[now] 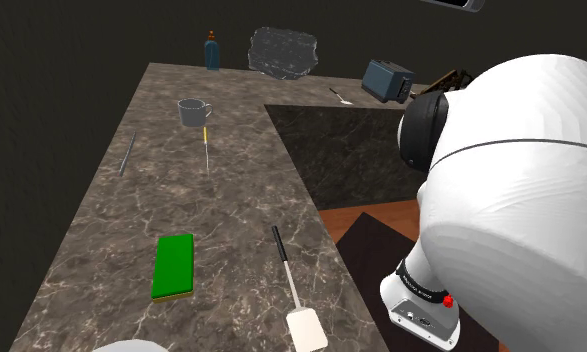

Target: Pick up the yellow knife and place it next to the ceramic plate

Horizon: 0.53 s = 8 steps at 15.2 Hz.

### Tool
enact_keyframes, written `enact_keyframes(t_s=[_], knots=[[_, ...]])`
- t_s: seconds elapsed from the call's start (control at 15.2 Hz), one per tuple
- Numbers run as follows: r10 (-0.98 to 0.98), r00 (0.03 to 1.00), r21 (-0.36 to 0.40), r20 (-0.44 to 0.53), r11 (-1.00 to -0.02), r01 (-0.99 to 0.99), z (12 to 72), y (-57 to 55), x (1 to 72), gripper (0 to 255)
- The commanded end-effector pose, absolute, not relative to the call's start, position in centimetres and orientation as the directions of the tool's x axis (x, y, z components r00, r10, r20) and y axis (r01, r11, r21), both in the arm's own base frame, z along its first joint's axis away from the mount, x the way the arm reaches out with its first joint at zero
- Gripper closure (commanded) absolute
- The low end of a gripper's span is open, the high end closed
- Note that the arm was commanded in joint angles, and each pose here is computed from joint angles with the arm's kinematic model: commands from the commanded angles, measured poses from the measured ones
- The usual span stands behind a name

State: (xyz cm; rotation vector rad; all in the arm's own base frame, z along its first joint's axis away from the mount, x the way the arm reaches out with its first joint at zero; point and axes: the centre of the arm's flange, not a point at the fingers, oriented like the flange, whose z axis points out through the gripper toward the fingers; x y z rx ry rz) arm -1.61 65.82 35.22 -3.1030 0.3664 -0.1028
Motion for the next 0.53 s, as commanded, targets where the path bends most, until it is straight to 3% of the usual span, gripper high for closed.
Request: enact_keyframes(t_s=[0.0, 0.2, 0.46], knots=[[-0.233, 0.97, -0.023, 0.063, -0.972, -0.232, 36.5, 65.8, -1.7, 0], [-0.233, 0.97, -0.023, 0.064, -0.972, -0.232, 40.2, 65.8, -1.9, 0], [-0.233, 0.97, -0.023, 0.063, -0.972, -0.232, 40.2, 65.8, -1.9, 0]])
